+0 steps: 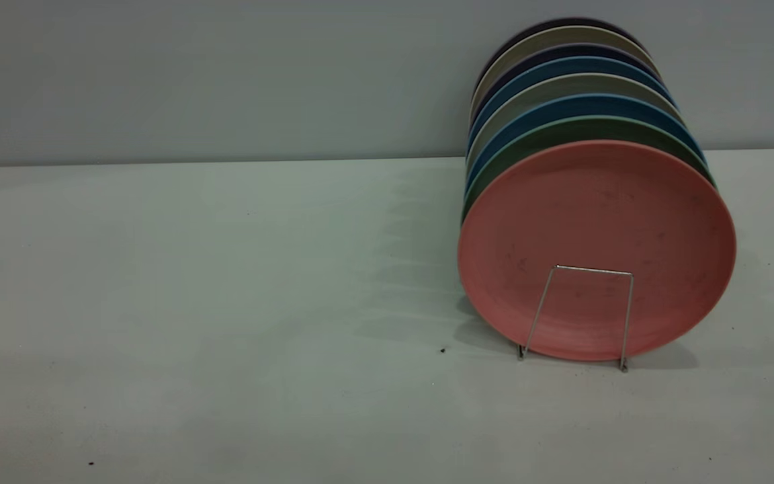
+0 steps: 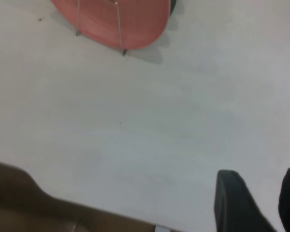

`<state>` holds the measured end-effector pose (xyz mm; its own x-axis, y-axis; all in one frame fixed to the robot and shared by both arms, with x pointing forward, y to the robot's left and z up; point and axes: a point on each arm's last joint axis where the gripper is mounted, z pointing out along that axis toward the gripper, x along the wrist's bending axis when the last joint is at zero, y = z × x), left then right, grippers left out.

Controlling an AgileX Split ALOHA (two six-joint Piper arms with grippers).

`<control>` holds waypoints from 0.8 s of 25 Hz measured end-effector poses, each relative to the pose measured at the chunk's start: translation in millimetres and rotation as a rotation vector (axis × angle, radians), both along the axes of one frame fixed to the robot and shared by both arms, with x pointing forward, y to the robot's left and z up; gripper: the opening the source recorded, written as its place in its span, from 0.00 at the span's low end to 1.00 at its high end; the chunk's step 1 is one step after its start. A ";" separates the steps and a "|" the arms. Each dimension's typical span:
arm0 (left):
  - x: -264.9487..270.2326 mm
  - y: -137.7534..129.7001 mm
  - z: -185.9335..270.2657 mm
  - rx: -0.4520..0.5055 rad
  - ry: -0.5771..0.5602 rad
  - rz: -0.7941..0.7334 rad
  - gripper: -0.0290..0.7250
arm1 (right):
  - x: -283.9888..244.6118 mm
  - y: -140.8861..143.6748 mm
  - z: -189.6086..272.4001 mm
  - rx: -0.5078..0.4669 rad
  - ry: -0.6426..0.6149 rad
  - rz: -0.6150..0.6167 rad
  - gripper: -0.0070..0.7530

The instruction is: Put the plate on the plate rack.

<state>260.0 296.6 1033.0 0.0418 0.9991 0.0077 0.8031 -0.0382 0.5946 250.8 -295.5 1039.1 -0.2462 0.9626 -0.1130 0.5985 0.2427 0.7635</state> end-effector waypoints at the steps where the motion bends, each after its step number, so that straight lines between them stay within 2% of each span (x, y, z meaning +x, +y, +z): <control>1: -2.6 -0.2 0.4 0.002 -0.019 0.000 0.48 | -0.4 -0.2 0.0 0.000 -0.003 -0.009 0.33; 9: -34.5 -3.3 0.3 0.023 -0.240 -0.001 0.48 | -18.2 -2.0 0.1 0.012 -0.124 -0.079 0.33; 20: -38.2 -3.7 -0.6 0.025 -0.257 -0.001 0.48 | -19.9 -2.1 -0.2 0.013 -0.132 -0.080 0.33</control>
<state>221.8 292.9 1032.4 0.0364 0.9984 0.0431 0.6253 -0.0564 0.7783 231.0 -297.6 1038.8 -0.1529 0.9800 -0.1270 0.5097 0.1883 0.8395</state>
